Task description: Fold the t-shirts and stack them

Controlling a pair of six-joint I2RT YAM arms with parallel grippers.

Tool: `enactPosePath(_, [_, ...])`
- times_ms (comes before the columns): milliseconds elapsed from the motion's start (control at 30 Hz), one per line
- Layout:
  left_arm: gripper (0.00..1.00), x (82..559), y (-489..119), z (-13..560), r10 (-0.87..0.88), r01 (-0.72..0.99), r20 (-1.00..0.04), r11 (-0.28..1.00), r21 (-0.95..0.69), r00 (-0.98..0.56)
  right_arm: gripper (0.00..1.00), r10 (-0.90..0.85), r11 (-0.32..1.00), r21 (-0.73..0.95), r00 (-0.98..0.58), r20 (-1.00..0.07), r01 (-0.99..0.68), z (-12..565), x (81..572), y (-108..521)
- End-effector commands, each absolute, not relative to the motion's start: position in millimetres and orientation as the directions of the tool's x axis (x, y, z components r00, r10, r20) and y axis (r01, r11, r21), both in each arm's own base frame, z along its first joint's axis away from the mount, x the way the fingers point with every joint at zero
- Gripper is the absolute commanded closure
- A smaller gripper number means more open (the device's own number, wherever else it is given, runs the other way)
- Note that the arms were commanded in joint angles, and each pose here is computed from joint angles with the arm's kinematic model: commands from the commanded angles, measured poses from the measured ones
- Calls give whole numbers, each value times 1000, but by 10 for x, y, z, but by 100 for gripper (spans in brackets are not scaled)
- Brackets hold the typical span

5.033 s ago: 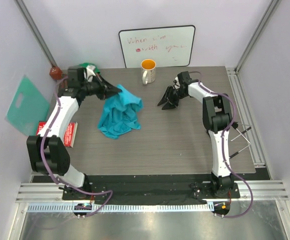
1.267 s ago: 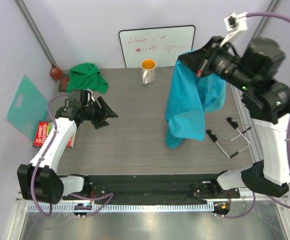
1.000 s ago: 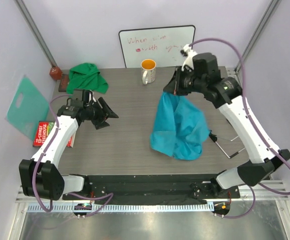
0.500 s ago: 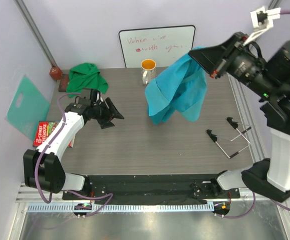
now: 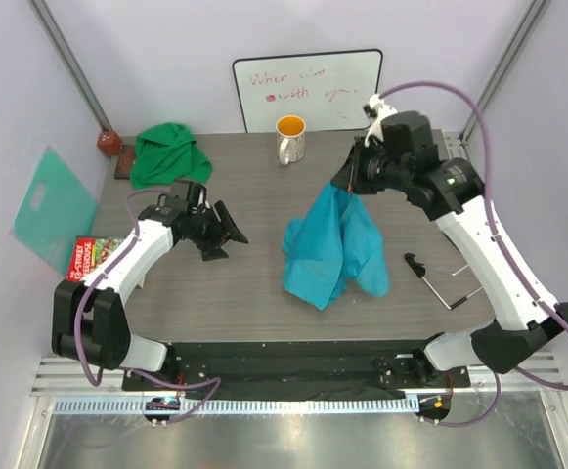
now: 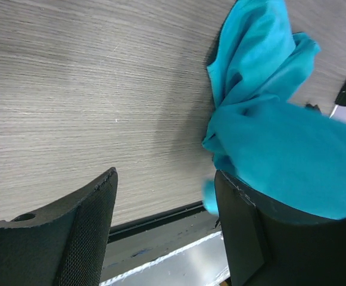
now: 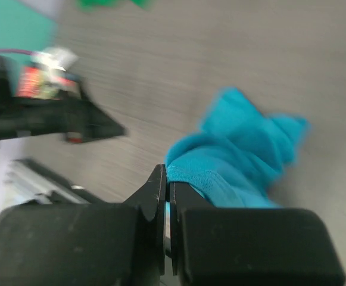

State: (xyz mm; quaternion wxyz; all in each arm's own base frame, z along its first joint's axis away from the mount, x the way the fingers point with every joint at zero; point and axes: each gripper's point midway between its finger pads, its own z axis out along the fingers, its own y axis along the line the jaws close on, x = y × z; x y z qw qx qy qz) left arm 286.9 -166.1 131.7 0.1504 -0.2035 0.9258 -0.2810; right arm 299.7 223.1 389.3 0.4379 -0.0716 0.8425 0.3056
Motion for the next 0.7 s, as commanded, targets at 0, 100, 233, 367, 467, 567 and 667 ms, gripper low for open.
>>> enactPosePath(0, [32,3009,-1742,1291,-449,-274,-187,772,-574,-874,99,203,944,312,-563,-801,-103,3520,3120,1619])
enactPosePath(100, [33,3061,-1799,1251,-431,-267,-171,776,-571,-886,99,289,956,271,-540,-790,115,3242,3144,1225])
enactPosePath(233, [33,3150,-1868,1235,-414,-257,-161,778,-574,-896,99,348,931,207,-559,-753,302,2922,3012,817])
enactPosePath(367, [33,3271,-1958,1233,-395,-240,-154,778,-580,-906,99,367,907,135,-592,-717,399,2609,2928,553])
enactPosePath(467, [33,3334,-2029,1195,-380,-236,-138,779,-582,-915,99,389,882,72,-634,-668,466,2289,2883,391])
enactPosePath(567, [33,3387,-2077,1172,-369,-229,-134,781,-581,-920,98,404,861,13,-670,-623,508,1999,2877,287])
enactPosePath(667, [33,3417,-2085,1160,-358,-226,-128,788,-573,-925,66,424,846,11,-661,-619,533,2013,2934,227])
